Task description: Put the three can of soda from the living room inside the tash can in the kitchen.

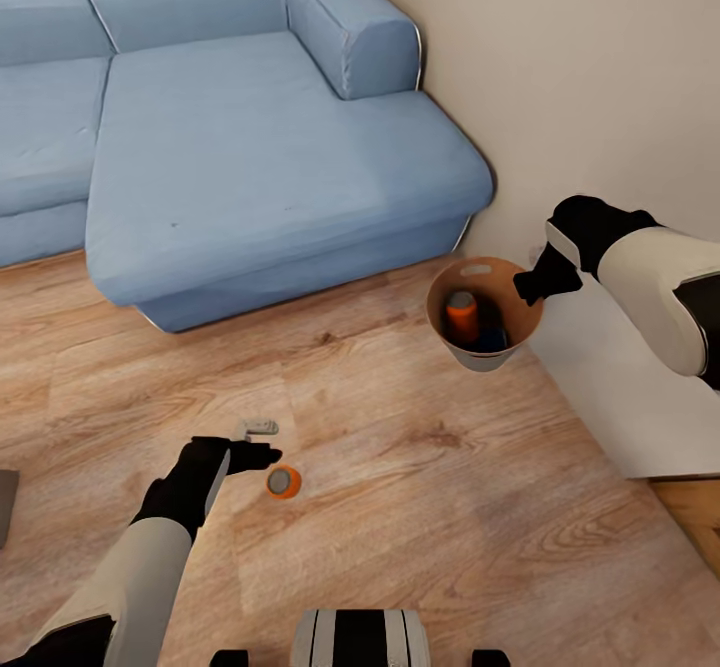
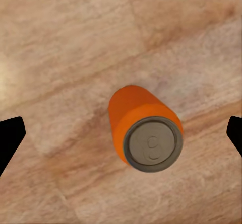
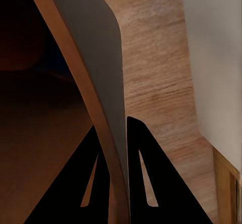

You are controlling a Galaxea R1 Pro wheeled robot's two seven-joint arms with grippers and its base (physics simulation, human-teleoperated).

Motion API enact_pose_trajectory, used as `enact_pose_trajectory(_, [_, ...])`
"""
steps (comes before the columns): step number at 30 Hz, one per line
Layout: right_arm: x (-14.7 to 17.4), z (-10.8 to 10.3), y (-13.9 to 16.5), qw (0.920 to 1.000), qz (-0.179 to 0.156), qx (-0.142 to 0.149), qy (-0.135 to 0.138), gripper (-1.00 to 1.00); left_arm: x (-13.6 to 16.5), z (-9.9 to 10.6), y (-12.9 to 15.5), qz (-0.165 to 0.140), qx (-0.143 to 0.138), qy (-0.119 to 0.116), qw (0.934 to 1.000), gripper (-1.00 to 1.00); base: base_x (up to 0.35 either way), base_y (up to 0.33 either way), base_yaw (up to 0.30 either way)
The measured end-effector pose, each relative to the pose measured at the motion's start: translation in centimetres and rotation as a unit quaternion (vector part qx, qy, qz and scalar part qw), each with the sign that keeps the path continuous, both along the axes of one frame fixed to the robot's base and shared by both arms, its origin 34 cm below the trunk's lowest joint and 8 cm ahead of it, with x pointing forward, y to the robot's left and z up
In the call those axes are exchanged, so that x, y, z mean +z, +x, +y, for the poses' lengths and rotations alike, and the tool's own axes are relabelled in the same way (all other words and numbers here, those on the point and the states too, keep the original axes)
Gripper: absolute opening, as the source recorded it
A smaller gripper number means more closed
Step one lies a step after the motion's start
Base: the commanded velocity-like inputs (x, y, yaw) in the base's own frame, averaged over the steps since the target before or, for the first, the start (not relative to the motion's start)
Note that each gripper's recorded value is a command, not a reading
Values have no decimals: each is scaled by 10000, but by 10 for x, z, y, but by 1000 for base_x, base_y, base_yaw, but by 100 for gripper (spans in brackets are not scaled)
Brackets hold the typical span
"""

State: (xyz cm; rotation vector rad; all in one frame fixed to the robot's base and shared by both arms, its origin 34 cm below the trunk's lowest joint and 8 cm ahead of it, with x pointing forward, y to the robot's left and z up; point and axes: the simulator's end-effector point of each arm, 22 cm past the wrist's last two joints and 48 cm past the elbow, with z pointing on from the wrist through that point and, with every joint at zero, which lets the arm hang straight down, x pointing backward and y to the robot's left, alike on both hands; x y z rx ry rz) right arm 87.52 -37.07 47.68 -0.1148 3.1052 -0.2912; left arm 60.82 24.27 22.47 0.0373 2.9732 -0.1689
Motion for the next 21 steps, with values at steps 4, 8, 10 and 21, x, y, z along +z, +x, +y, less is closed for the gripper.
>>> enact_pose_trajectory(4, [-12,1,-1,10000,7,-8,24,-100,-12,-4,-5,35,0,-29,10000,100,0,0,0])
enact_pose_trajectory(8, [-8,1,11,9999,-126,14,-4,-100,-24,-7,-10,66,-4,-51,10000,100,0,0,0])
enact_pose_trajectory(10, [-8,0,15,9999,-162,42,-46,-100,-31,-14,-13,93,-13,-99,9999,100,0,0,0])
enact_pose_trajectory(21, [-30,4,14,9998,-96,150,-134,-100,-52,-29,-24,184,-39,-201,9996,100,0,0,0])
